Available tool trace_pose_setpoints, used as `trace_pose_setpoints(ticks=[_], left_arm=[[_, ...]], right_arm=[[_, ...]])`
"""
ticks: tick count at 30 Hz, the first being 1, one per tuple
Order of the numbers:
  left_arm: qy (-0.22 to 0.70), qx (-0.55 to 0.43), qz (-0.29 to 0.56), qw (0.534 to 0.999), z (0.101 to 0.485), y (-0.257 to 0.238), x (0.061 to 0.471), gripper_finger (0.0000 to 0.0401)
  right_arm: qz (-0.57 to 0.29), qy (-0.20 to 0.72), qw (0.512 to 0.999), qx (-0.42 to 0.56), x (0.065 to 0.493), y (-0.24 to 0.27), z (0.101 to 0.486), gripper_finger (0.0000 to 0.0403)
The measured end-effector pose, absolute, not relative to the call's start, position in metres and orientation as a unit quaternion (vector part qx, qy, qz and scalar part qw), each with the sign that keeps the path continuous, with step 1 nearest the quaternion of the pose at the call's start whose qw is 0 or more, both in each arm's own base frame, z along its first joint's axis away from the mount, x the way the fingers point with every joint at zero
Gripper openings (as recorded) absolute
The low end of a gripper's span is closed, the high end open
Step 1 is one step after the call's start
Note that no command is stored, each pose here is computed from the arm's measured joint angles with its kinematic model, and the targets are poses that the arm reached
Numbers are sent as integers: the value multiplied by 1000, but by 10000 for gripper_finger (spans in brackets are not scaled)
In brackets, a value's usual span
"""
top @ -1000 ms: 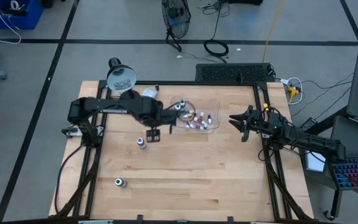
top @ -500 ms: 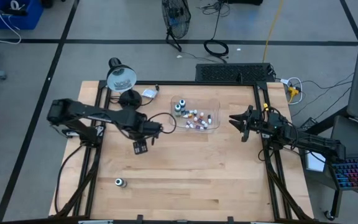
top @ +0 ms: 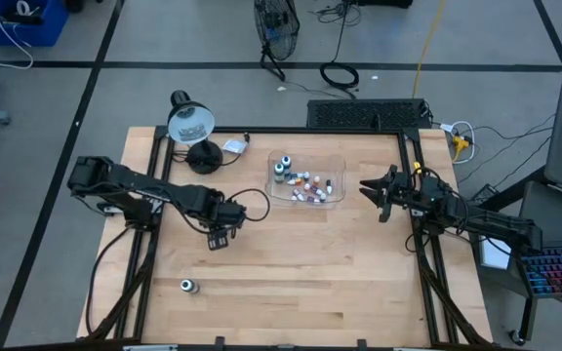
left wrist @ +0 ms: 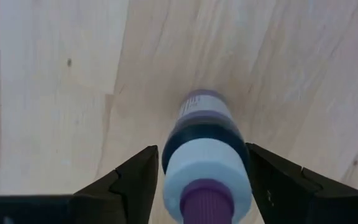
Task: Pick & Place food coloring
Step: Put the purple big food coloring into the transparent bin
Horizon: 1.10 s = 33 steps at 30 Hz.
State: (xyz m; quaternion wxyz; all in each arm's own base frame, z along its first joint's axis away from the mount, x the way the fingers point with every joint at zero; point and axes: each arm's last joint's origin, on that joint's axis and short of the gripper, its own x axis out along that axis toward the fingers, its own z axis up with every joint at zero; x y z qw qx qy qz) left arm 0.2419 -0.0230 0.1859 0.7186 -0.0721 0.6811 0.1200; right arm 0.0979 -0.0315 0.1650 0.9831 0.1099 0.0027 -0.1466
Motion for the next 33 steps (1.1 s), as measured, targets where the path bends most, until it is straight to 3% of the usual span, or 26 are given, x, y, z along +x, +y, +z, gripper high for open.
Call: trace_pose_setpoints(ticks=[25, 28, 33], left_arm=[[665, -28, 115, 737, 188, -21, 247, 166], [650, -12, 108, 752, 198, -21, 254, 143], [596, 2, 89, 798, 238, -19, 277, 142]], right_arm=[[-146, 3, 983, 110, 98, -31, 165, 105], [-147, 3, 983, 110, 98, -32, 165, 105], [-146, 3, 983, 110, 98, -31, 165, 105]])
